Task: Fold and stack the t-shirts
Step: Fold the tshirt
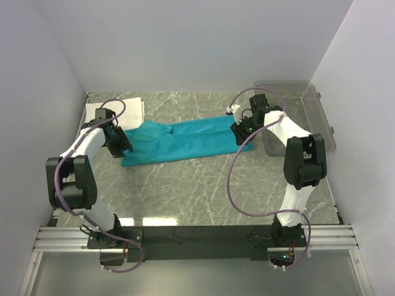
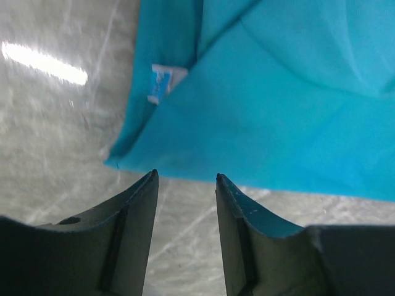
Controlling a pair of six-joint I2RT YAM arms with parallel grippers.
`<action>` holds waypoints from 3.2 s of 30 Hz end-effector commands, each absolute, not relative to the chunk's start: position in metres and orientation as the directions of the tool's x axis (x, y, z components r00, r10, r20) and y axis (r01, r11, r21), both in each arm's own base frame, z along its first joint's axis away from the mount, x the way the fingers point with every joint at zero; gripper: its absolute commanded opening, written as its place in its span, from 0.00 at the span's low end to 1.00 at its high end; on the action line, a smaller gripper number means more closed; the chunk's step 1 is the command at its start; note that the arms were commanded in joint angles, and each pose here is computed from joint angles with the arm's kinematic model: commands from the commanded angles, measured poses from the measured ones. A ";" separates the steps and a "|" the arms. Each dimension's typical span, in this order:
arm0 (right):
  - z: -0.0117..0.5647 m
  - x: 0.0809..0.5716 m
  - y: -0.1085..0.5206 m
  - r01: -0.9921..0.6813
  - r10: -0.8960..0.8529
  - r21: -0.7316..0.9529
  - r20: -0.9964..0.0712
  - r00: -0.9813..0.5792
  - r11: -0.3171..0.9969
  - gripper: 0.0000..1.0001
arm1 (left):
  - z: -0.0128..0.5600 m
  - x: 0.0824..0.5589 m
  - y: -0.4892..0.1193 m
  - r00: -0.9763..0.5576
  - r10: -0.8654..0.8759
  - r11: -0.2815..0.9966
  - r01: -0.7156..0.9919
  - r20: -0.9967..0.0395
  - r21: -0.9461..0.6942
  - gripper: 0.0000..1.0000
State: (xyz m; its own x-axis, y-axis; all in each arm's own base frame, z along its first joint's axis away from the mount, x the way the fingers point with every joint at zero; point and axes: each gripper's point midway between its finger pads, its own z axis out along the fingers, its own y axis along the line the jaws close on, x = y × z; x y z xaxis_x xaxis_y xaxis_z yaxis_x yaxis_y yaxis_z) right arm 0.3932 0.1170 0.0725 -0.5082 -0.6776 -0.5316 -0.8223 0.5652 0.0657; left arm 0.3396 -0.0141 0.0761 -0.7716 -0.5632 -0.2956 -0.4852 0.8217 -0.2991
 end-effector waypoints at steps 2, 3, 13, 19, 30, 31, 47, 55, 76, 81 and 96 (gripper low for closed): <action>0.090 0.428 0.108 -0.681 -0.566 -0.012 -0.568 -0.598 0.732 0.48 | 0.082 0.372 0.003 -0.771 -0.505 0.863 -0.441 -0.387 -0.248 0.47; 0.089 0.427 0.107 -0.659 -0.545 -0.006 -0.568 -0.617 0.752 0.48 | 0.083 0.376 0.007 -0.775 -0.493 0.870 -0.434 -0.396 -0.234 0.47; 0.078 0.424 0.090 -0.501 -0.435 -0.023 -0.534 -0.725 0.865 0.48 | 0.049 0.370 0.012 -0.828 -0.457 0.889 -0.428 -0.326 -0.162 0.47; 0.075 0.419 0.088 -0.481 -0.418 -0.017 -0.522 -0.744 0.877 0.48 | 0.042 0.356 0.011 -0.843 -0.453 0.892 -0.429 -0.291 -0.144 0.45; 0.077 0.412 0.063 -0.323 -0.326 -0.096 -0.499 -0.803 0.942 0.48 | 0.050 0.337 -0.003 -0.856 -0.452 0.889 -0.412 -0.252 -0.198 0.26; 0.076 0.412 0.062 -0.308 -0.316 -0.102 -0.502 -0.805 0.946 0.48 | 0.052 0.337 -0.003 -0.854 -0.454 0.889 -0.412 -0.255 -0.201 0.23; 0.048 0.441 0.067 -0.248 -0.263 -0.096 -0.474 -0.840 0.964 0.48 | 0.055 0.339 -0.006 -0.851 -0.457 0.886 -0.409 -0.258 -0.220 0.07; 0.033 0.434 0.064 -0.249 -0.269 -0.103 -0.445 -0.854 0.963 0.39 | 0.058 0.339 -0.005 -0.851 -0.456 0.887 -0.407 -0.263 -0.220 0.05; 0.070 0.403 0.052 -0.263 -0.293 -0.131 -0.511 -0.808 0.956 0.00 | 0.081 0.308 -0.002 -0.818 -0.503 0.862 -0.453 -0.280 -0.225 0.01; 0.061 0.392 0.047 -0.276 -0.305 -0.132 -0.482 -0.821 0.952 0.00 | 0.072 0.288 -0.002 -0.824 -0.520 0.850 -0.475 -0.225 -0.227 0.01; 0.036 0.375 0.042 -0.302 -0.334 -0.141 -0.419 -0.845 0.943 0.00 | 0.058 0.269 0.002 -0.820 -0.549 0.833 -0.520 -0.164 -0.190 0.01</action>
State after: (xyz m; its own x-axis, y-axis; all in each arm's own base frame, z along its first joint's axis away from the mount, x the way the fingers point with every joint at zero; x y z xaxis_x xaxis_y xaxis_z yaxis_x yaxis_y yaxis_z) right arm 0.3673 0.0474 0.0267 -0.8616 -0.3287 -0.3869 -0.3100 0.9441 -0.1117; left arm 0.2719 -0.0008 0.0522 -0.8293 -0.5354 -0.1600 -0.5059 0.8410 -0.1918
